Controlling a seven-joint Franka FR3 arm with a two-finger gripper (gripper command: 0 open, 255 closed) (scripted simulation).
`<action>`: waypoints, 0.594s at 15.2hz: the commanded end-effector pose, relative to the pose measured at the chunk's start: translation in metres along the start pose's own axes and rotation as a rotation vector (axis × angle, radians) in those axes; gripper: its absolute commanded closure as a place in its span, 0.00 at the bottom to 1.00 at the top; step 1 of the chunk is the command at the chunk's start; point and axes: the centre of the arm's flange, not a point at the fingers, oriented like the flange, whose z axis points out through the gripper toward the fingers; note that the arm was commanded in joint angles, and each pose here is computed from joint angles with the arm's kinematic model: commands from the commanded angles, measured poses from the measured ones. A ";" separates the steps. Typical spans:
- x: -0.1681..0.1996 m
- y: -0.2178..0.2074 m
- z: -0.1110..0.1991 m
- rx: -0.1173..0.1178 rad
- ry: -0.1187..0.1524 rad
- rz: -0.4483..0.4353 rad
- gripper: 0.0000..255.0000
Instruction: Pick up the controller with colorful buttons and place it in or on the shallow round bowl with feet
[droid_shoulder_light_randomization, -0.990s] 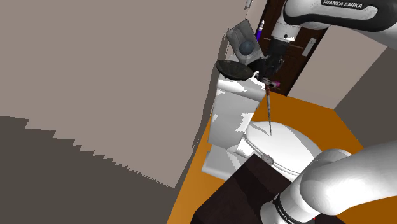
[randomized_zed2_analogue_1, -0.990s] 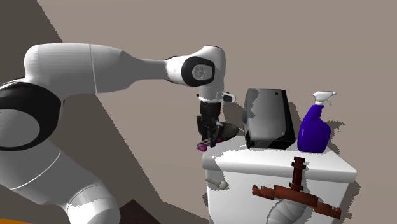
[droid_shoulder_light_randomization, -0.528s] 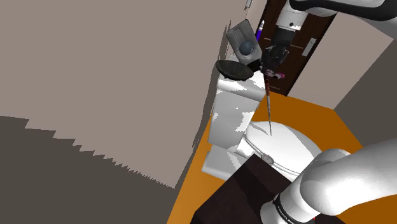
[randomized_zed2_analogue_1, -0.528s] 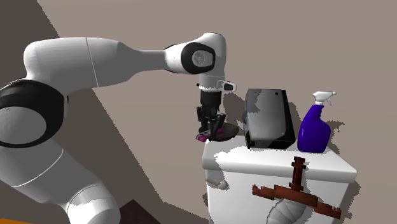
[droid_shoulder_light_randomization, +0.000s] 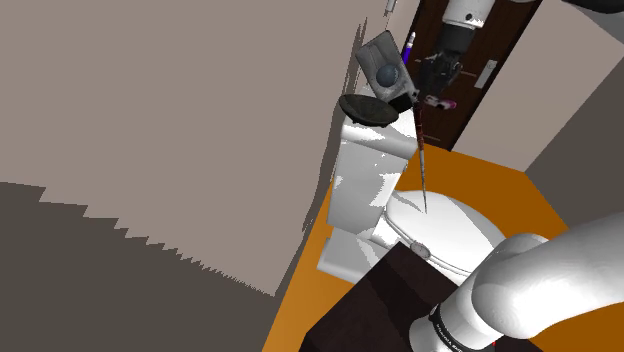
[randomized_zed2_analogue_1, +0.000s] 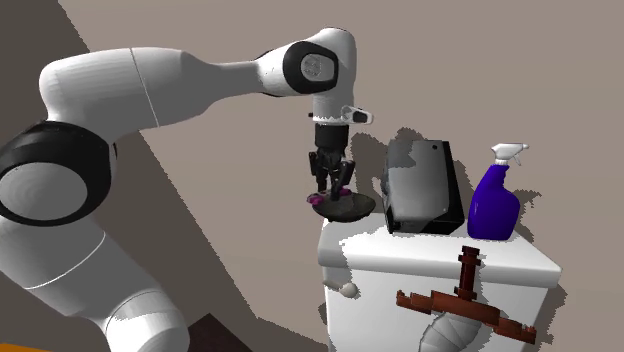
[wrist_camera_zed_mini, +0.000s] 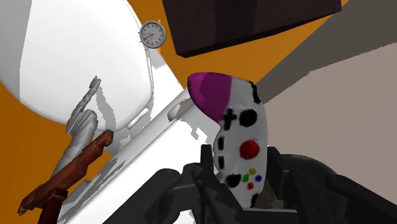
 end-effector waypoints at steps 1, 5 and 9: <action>0.000 0.000 -0.007 0.000 0.000 0.000 1.00; 0.045 -0.028 -0.011 0.000 0.000 0.000 1.00; 0.089 -0.057 -0.015 0.000 0.000 0.000 1.00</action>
